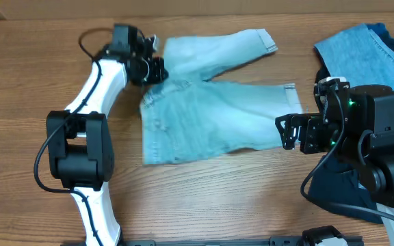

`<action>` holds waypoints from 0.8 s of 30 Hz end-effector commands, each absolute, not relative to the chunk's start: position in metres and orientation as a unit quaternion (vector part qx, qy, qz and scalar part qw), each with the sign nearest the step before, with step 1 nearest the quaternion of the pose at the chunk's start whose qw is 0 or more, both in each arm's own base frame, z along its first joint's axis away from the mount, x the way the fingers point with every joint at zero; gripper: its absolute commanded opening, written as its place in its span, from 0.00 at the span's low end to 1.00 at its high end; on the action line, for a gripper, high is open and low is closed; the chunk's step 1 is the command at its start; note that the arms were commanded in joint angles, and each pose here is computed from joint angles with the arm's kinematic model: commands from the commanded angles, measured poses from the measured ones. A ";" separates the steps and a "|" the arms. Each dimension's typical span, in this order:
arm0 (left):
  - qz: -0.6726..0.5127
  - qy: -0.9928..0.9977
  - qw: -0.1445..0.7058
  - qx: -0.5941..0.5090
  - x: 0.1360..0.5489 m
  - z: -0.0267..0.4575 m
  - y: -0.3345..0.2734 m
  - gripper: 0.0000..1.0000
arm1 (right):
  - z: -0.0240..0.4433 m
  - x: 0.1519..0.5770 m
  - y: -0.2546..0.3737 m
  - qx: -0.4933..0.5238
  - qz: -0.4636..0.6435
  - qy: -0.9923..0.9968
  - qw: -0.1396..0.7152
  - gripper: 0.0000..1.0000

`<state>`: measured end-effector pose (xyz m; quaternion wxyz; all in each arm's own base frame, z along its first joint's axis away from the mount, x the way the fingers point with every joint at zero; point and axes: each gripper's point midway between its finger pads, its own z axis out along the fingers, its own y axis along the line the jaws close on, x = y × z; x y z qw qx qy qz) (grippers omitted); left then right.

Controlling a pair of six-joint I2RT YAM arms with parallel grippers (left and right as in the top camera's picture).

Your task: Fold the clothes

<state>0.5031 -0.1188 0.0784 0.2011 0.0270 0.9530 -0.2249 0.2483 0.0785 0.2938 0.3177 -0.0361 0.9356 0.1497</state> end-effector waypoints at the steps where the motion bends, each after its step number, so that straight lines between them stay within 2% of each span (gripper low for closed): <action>1: -0.046 0.957 0.278 0.071 0.540 0.120 -0.066 0.04 | 0.296 0.251 0.077 -0.034 0.149 0.933 0.325 1.00; 3: -0.017 0.956 0.283 0.072 0.543 0.126 -0.057 0.04 | 0.296 0.251 0.077 -0.034 0.150 0.933 0.325 1.00; 4: -0.016 0.957 0.282 0.074 0.542 0.125 -0.057 0.31 | 0.296 0.251 0.077 -0.034 0.150 0.933 0.326 1.00; 5: -0.016 0.957 0.280 0.074 0.542 0.125 -0.057 0.79 | 0.297 0.251 0.078 -0.034 0.150 0.933 0.327 1.00; 6: -0.016 0.958 0.278 0.073 0.540 0.126 -0.057 1.00 | 0.297 0.252 0.078 -0.034 0.150 0.932 0.328 1.00; 8: -0.016 0.957 0.279 0.073 0.538 0.138 -0.057 1.00 | 0.297 0.252 0.078 -0.034 0.150 0.932 0.329 1.00; 12: -0.017 0.949 0.307 0.066 0.527 0.190 -0.054 1.00 | 0.298 0.253 0.078 -0.035 0.151 0.931 0.332 1.00; 15: -0.044 0.959 0.275 0.051 0.499 0.199 -0.057 1.00 | 0.297 0.254 0.078 -0.034 0.150 0.932 0.329 1.00; 16: -0.054 0.965 0.251 0.053 0.488 0.194 -0.060 1.00 | 0.295 0.257 0.079 -0.034 0.150 0.933 0.327 0.92; 17: -0.062 0.971 0.226 0.054 0.477 0.187 -0.061 1.00 | 0.291 0.262 0.079 -0.033 0.149 0.935 0.320 0.67; 18: -0.066 0.977 0.198 0.053 0.466 0.174 -0.062 1.00 | 0.284 0.270 0.081 -0.032 0.148 0.938 0.310 0.35; 19: -0.067 0.980 0.181 0.052 0.459 0.164 -0.062 0.98 | 0.276 0.278 0.083 -0.032 0.148 0.942 0.300 0.10; 20: -0.070 0.983 0.163 0.046 0.452 0.153 -0.063 0.95 | 0.267 0.287 0.085 -0.031 0.149 0.946 0.287 0.04; 24: -0.097 0.989 0.111 0.032 0.428 0.106 -0.071 0.89 | 0.214 0.332 0.093 -0.026 0.141 0.963 0.229 0.04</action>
